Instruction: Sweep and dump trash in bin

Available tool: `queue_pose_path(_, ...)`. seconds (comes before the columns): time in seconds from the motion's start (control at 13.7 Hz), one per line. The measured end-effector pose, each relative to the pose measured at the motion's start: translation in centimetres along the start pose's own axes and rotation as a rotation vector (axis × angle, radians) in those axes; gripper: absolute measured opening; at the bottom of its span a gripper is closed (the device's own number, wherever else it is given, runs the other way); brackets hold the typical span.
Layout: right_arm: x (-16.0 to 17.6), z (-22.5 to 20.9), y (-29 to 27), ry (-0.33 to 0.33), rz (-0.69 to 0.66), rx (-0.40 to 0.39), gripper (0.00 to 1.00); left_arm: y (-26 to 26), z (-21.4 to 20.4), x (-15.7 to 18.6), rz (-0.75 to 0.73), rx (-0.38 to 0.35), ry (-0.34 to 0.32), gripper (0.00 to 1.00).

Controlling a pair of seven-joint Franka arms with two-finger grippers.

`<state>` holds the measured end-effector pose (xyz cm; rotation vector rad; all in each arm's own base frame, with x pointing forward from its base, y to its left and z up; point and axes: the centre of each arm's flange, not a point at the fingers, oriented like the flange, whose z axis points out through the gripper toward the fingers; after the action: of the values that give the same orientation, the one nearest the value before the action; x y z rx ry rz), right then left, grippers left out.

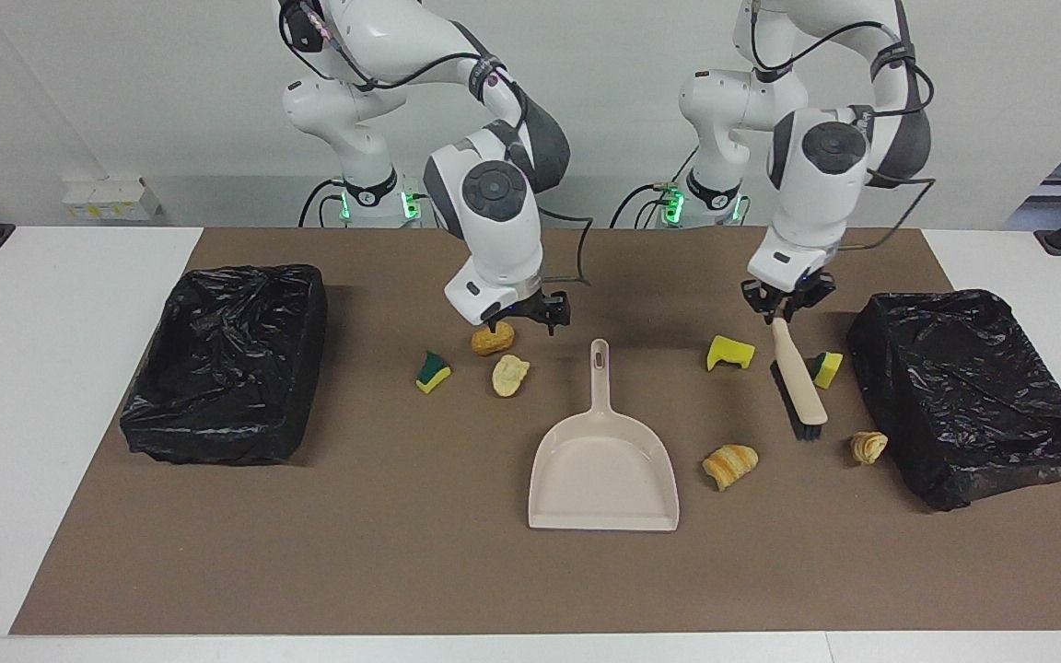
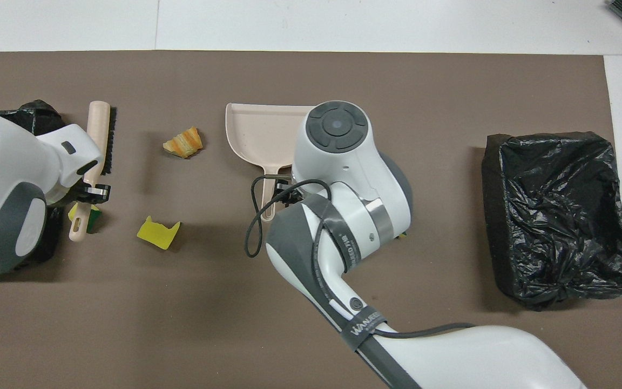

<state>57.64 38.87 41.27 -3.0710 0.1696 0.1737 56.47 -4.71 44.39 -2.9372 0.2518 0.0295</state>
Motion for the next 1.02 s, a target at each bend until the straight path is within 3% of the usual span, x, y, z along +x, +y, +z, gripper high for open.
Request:
queue_pose_path(0.37,1.9,3.0,-5.1,0.134,-0.055,0.051,1.0,-8.3,2.4,0.7,0.116,0.093,-0.047,0.26)
queue_pose_path(0.66,0.5,6.5,-7.6,0.145,-0.12,-0.005,0.97,-10.6,4.0,-0.6,0.108,0.082,-0.11,0.26)
queue_pose_path(0.8,-0.1,6.7,-7.8,0.13,-0.131,-0.031,0.87,-10.5,5.0,-1.2,0.109,0.076,-0.133,0.26)
queue_pose_path(0.88,-0.1,6.6,-7.7,0.127,-0.131,-0.039,0.87,-10.2,5.5,-1.5,0.104,0.073,-0.143,0.26)
queue_pose_path(1.02,0.1,6.3,-7.6,0.135,-0.133,-0.051,0.64,-9.3,6.3,-2.3,0.103,0.068,-0.163,0.26)
